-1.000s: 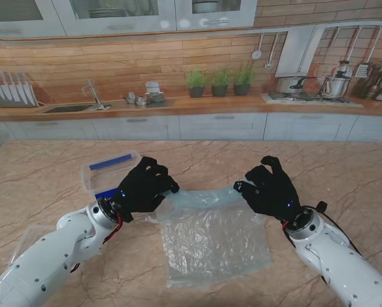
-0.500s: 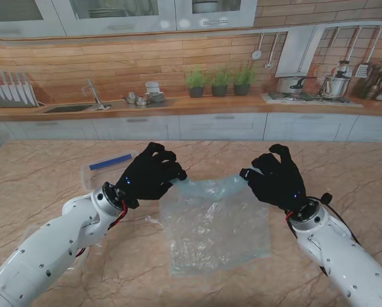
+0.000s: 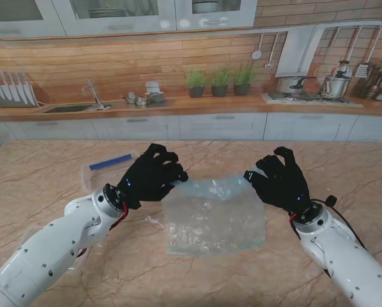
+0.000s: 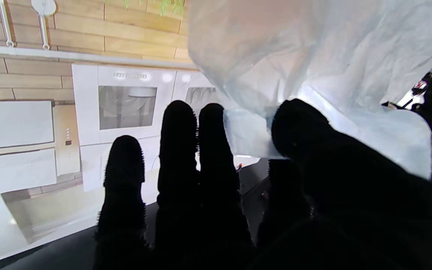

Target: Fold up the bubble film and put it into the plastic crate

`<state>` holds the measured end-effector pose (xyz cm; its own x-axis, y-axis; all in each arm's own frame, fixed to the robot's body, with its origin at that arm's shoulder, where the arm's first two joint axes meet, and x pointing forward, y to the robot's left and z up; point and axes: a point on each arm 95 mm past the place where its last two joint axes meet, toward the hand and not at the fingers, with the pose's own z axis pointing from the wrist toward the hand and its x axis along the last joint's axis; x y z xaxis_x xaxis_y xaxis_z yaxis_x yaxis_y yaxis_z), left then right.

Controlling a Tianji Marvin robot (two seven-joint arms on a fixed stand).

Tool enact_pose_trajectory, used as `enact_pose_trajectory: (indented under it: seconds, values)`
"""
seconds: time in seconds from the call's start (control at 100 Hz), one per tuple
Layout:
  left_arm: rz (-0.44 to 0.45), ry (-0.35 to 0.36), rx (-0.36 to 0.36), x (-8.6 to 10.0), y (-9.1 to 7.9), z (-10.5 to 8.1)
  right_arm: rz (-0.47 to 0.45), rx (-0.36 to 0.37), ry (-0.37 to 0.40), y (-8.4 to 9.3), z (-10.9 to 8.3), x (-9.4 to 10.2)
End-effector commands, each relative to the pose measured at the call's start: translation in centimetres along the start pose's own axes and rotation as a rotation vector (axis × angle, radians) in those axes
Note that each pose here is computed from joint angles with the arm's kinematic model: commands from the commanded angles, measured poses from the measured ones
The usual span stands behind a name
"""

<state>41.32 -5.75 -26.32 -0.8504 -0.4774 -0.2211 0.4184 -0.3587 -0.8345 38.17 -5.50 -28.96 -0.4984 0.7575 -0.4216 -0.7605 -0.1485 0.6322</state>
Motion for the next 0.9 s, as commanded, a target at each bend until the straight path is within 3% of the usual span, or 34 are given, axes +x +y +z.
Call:
enact_pose_trajectory:
  seconds: [0.0,0.13,0.48,0.89]
  values:
    - [-0.023,0.024,-0.058,1.3,1.1,-1.3,0.015,0.057,0.017,-0.2,-1.8,1.2]
    - [-0.047,0.059,-0.122,2.5,2.2,-2.4,0.023,0.134,0.036,-0.4,-3.4,2.1]
    - [-0.129,0.064,-0.298,3.8,5.2,-4.7,0.109,0.351,0.060,-2.8,-6.3,4.3]
    - [-0.202,0.042,-0.330,5.3,6.1,-5.8,0.143,0.419,0.082,-3.2,-7.1,5.6]
